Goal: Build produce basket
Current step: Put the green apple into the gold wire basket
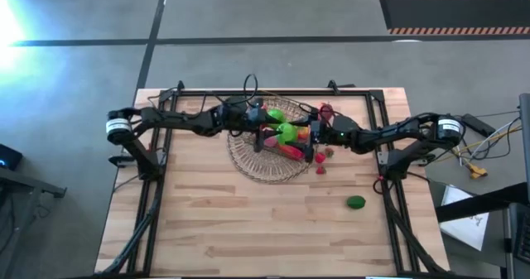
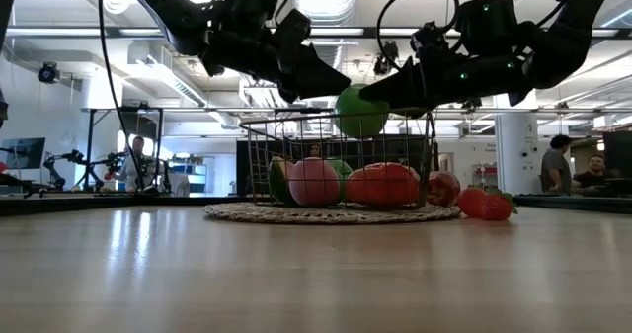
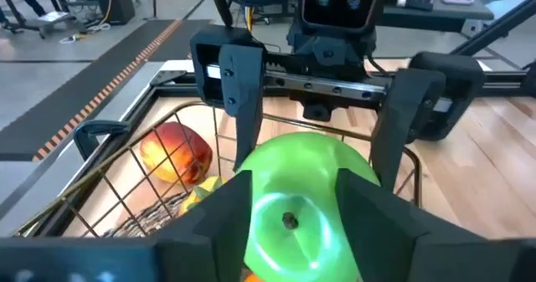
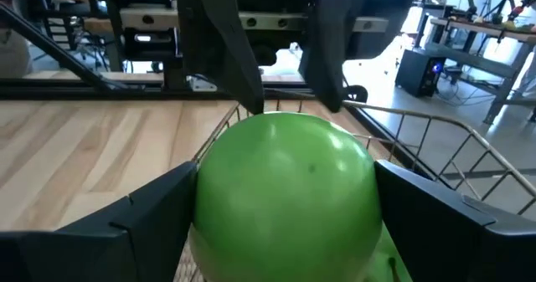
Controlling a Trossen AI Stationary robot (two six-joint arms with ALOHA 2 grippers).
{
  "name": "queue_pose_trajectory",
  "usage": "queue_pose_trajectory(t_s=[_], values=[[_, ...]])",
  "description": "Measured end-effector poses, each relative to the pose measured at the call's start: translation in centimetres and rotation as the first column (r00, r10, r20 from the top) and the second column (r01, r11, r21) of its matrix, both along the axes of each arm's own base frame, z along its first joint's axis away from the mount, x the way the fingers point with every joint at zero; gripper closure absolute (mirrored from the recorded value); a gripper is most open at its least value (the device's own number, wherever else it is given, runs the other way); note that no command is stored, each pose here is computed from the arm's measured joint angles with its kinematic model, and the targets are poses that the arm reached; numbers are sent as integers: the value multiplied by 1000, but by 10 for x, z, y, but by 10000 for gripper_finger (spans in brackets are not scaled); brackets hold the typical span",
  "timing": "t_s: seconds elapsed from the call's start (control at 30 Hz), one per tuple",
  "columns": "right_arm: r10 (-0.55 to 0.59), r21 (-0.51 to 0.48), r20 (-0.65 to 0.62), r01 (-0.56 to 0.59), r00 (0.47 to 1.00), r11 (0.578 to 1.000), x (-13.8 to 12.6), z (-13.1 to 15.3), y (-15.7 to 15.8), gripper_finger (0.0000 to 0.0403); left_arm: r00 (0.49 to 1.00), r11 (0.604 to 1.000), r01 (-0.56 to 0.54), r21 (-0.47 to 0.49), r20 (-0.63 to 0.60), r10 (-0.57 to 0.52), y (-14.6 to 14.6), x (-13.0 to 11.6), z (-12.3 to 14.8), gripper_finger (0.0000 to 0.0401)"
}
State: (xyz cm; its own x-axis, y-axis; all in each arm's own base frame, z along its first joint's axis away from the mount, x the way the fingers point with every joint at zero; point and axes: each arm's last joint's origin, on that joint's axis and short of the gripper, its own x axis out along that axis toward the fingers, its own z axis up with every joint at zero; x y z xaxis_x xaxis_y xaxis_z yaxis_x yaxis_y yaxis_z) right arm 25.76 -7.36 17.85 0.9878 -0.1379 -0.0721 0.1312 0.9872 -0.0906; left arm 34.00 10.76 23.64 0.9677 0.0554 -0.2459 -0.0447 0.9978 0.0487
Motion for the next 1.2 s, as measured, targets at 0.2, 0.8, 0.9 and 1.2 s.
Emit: queue_pose_trajectory(t_s=[0.2,0.8,0.9,1.2], values=[[-9,0,11,9,1000,1000,0,1,-1,77,999,1000,-5,13,-37,6,4,-3,-7,303],[-79,37,-29,80,996,996,1,2,-3,77,988,997,-15,82,-149,27,8,-9,-21,363],[-95,109,-160,113,982,988,8,4,-7,77,988,997,-7,83,-156,20,6,-8,-21,363],[-28,200,-610,187,792,962,34,62,-15,76,989,995,45,89,-146,-32,-11,-2,-19,363]])
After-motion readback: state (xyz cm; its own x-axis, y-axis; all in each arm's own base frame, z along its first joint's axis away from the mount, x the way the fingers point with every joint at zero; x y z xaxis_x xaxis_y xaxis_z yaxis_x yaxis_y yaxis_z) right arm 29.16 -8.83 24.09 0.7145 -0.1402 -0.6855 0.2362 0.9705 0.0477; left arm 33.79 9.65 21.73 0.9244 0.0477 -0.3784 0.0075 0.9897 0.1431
